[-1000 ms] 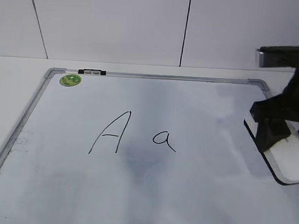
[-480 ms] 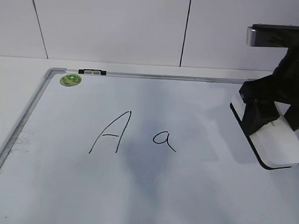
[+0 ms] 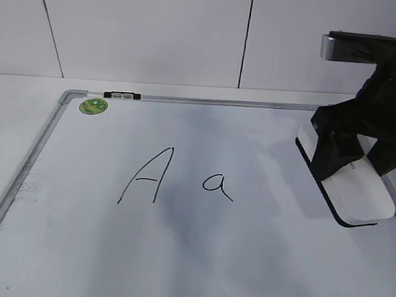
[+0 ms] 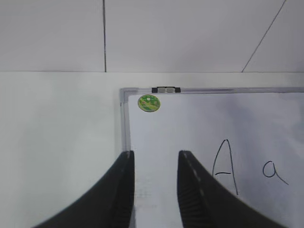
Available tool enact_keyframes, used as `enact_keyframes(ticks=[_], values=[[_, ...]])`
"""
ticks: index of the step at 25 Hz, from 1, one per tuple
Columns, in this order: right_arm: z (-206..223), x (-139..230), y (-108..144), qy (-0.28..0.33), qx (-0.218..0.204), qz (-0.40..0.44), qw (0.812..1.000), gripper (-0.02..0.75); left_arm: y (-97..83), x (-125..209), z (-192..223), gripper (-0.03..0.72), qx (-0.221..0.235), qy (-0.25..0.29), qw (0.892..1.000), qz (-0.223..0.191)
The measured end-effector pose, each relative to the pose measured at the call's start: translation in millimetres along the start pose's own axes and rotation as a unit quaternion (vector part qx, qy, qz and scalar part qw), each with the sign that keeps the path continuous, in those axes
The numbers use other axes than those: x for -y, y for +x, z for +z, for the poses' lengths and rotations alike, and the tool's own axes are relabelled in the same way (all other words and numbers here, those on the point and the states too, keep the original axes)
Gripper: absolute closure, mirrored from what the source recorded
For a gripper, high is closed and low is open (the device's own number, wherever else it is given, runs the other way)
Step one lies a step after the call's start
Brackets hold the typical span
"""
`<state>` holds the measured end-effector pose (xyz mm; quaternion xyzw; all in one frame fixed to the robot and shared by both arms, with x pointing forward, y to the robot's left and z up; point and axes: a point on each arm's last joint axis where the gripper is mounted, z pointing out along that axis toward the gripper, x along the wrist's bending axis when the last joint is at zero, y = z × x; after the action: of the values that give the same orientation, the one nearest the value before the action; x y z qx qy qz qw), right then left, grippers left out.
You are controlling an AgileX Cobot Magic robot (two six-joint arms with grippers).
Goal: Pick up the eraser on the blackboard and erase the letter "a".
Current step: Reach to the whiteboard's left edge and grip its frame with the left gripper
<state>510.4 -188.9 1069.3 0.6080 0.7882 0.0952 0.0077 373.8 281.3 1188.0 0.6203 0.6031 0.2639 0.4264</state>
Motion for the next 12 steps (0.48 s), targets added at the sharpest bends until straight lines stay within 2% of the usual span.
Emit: enact_keyframes(ticks=[6, 12], values=[[0.0, 0.2, 0.4, 0.001, -0.002, -0.001, 1.000, 0.192, 6.1, -35.7, 74.9, 0.454, 0.019, 0.093, 0.995, -0.038], [0.0, 0.2, 0.2, 0.001, -0.001, -0.003, 1.000, 0.192, 21.7, -31.2, 148.6, 0.454, 0.007, 0.173, 0.983, -0.060]])
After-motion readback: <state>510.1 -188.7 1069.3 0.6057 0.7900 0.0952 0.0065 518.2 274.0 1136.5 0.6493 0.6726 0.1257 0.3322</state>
